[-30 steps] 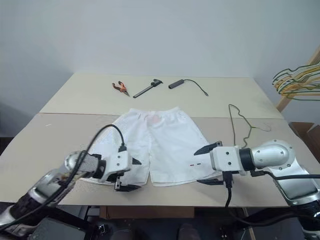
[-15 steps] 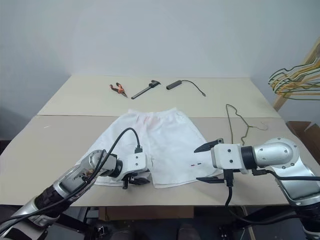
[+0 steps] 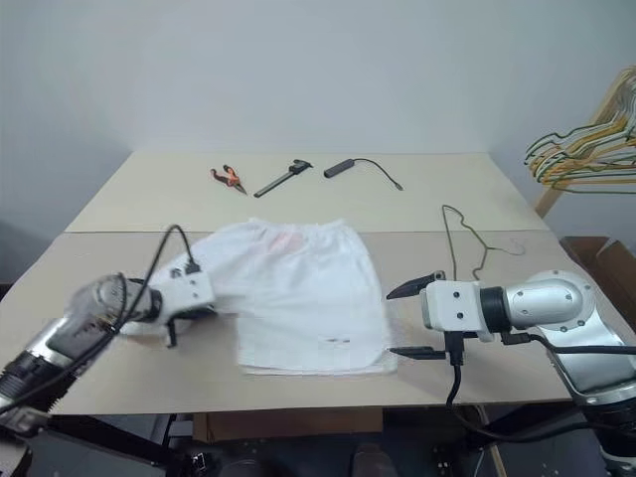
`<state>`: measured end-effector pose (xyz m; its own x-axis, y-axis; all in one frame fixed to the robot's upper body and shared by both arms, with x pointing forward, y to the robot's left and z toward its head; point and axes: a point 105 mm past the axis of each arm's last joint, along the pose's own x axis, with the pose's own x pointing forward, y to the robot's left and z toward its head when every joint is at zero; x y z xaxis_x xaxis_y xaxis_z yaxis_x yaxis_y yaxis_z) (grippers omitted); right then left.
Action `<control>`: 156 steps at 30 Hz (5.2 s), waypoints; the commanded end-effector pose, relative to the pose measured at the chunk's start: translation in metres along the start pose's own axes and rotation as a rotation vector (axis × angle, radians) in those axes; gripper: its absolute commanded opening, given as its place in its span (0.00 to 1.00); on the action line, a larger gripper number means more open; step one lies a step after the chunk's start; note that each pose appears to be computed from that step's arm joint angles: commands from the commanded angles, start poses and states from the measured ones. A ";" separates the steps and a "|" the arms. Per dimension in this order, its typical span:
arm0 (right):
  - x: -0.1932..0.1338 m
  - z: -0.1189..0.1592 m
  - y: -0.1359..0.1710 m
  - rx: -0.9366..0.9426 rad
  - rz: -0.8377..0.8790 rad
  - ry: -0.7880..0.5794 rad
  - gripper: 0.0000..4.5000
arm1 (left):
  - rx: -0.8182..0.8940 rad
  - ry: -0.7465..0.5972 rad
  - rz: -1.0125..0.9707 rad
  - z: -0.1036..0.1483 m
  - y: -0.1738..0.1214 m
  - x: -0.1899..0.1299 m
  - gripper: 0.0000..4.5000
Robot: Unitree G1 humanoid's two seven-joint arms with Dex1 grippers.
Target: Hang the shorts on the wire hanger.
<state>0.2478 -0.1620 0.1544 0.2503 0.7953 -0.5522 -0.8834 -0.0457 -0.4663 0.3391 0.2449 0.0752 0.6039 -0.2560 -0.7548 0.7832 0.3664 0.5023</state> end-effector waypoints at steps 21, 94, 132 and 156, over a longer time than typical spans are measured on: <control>0.041 -0.019 -0.037 -0.156 -0.151 0.062 1.00 | 0.001 -0.223 0.197 0.018 0.044 -0.072 0.99; 0.069 -0.097 -0.056 -0.350 -0.452 0.575 0.01 | 0.047 -0.508 -0.174 0.106 -0.036 -0.050 1.00; 0.015 -0.045 -0.038 -0.394 -0.146 0.453 0.76 | -0.517 -0.323 -0.298 0.038 -0.027 -0.051 1.00; -0.005 0.042 -0.030 -0.183 -0.009 -0.144 0.77 | -0.624 -0.128 -0.485 0.027 -0.041 0.006 0.87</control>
<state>0.2574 -0.1394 0.1853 0.1707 0.8672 -0.4677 -0.8199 -0.1383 -0.5556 0.3195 0.2078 0.0675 0.3005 -0.5886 -0.7505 0.7602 0.6230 -0.1843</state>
